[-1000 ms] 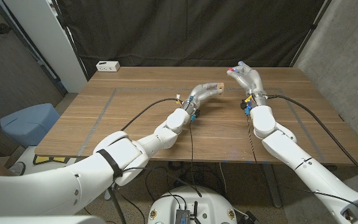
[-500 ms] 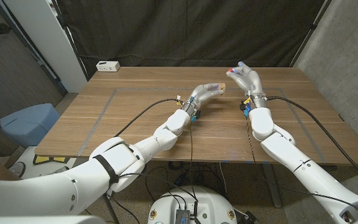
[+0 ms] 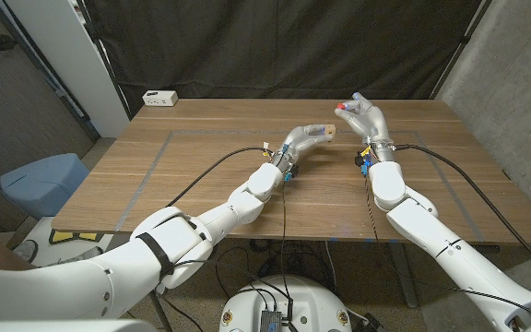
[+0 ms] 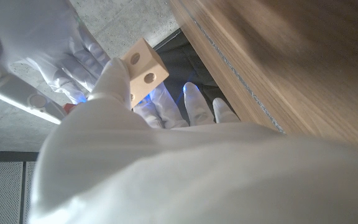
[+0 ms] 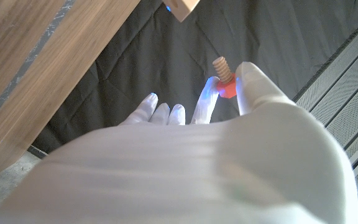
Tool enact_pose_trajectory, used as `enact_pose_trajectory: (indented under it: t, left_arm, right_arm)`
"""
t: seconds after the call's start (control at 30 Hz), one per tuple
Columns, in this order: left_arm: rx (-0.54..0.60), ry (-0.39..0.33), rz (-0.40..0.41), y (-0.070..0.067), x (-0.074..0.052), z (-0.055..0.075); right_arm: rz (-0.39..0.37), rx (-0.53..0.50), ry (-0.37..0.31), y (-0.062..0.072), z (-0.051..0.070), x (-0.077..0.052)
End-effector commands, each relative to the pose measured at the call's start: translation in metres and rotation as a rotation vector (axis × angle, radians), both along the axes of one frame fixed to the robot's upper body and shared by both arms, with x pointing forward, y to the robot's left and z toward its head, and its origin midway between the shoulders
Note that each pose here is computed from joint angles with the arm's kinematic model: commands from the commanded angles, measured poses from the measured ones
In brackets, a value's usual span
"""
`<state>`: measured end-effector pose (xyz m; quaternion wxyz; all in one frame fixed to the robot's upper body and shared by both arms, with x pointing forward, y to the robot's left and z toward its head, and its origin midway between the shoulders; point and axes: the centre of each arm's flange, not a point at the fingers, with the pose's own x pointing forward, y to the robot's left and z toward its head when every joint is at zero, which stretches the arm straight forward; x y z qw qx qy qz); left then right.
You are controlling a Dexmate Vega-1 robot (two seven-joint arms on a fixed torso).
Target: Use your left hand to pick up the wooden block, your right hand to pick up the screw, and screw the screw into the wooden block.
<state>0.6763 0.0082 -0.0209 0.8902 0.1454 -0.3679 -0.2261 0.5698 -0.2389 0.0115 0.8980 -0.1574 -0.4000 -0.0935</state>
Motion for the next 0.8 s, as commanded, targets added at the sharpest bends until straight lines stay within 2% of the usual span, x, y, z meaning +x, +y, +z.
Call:
enact_pose_trajectory:
  t: [0.03,0.8]
  left_arm:
    - [0.002,-0.001,-0.004,-0.0016,-0.0018,-0.0012]
    - [0.023,-0.01,0.001,-0.0062,-0.0027,-0.0021]
  right_arm:
    - [0.001,-0.009,0.013,0.0002,-0.0041,-0.0002]
    - [-0.004,-0.062,0.043,0.0027,0.0002,0.0006]
